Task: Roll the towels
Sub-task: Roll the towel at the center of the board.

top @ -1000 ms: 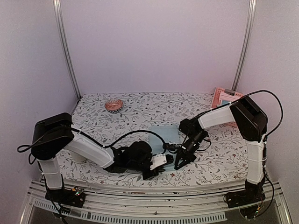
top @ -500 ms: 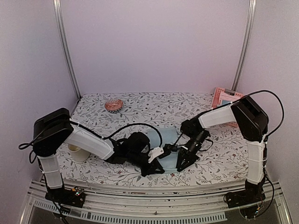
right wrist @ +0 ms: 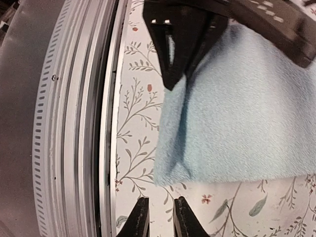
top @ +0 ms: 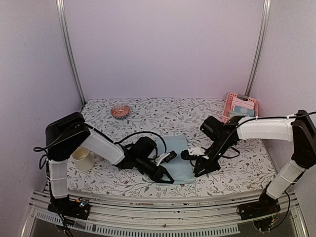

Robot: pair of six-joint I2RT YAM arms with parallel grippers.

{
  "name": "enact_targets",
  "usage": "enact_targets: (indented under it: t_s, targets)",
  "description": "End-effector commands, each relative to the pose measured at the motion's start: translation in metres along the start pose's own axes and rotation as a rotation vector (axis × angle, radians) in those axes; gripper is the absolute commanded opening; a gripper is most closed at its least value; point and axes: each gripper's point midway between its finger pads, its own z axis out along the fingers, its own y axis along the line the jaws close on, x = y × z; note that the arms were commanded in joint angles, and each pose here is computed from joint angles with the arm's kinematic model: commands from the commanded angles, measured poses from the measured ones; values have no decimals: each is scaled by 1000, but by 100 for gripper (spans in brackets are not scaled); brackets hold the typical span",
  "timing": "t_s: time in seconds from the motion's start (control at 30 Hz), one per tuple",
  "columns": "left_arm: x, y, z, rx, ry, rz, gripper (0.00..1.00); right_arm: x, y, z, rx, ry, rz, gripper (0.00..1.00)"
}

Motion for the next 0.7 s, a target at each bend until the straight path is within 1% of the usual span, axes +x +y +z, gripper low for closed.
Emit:
enact_targets:
  t_s: [0.0,0.1,0.3,0.43,0.67]
  targets:
    - [9,16,4,12,6,-230,0,-10,-6,21,200,58,-135,20]
    - [9,16,7,23,5,-293,0,-23,1,32,255,54,-212,20]
    - [19,25,11,-7,41,-405,0,-40,-1,49,358,63,-311,25]
    - [24,28,12,-6,46,-442,0,-37,-7,57,377,91,-319,26]
    - [23,29,12,-3,48,-446,0,-24,-11,66,379,121,-320,25]
